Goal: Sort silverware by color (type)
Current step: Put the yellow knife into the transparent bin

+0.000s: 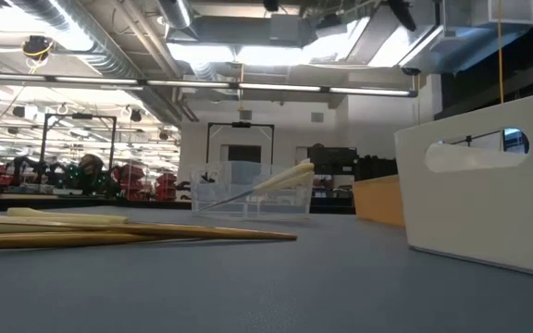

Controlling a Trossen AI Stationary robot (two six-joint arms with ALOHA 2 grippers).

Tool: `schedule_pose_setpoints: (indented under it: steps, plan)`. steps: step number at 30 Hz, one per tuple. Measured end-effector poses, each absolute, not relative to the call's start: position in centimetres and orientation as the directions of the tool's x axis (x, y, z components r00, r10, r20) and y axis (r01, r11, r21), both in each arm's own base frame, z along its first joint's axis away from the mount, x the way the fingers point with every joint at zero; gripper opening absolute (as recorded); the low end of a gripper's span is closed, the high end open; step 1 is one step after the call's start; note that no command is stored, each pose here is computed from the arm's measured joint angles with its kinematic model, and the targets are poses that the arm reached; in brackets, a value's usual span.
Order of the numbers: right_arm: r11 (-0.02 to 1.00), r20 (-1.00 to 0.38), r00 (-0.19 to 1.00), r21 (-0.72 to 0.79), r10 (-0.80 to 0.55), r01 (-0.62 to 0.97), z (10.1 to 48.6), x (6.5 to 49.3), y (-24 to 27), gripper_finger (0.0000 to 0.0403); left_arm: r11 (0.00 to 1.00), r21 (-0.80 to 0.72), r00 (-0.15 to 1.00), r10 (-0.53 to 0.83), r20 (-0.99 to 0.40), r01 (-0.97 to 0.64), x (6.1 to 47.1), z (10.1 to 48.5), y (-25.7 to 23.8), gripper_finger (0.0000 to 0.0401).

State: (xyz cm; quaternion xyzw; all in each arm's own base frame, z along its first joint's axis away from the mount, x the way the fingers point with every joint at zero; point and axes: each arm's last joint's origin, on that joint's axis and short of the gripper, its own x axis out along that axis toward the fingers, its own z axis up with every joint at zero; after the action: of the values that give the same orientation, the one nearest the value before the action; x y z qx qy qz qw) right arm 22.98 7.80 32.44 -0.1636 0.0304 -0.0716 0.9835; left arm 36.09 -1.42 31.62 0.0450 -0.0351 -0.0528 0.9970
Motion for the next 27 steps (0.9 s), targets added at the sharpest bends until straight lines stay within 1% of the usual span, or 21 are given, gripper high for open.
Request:
schedule_pose_setpoints:
  steps: [4,6,10,15,20,27]
  plan:
    - [0.933,-0.045,0.986,-0.331,-0.163,0.139,32.2,23.3,7.5,0.0017,0.974,0.189,0.988,-0.140,0.065,0.126,36.0,31.6,-2.6,0.0096]
    - [0.936,-0.051,0.989,-0.332,-0.139,0.114,32.1,23.4,7.4,0.0017,0.969,0.212,0.987,-0.145,0.067,0.128,36.0,31.6,-3.0,0.0096]
    - [0.944,-0.053,0.997,-0.328,-0.061,0.040,32.1,23.4,7.7,0.0017,0.971,0.214,0.989,-0.122,0.081,0.102,36.0,31.8,-3.3,0.0096]
    - [0.945,-0.055,0.998,-0.326,-0.007,-0.011,32.1,23.4,7.8,0.0017,0.972,0.214,0.987,-0.123,0.106,0.098,35.9,32.0,-3.3,0.0096]
    - [0.945,-0.057,0.998,-0.327,-0.019,-0.001,32.0,23.6,7.9,0.0017,0.968,0.218,0.979,-0.158,0.128,0.127,35.9,32.2,-3.6,0.0096]
    - [0.942,-0.056,0.998,-0.335,-0.026,0.005,31.7,24.0,8.0,0.0017,0.966,0.219,0.977,-0.167,0.129,0.136,35.9,32.2,-3.9,0.0096]
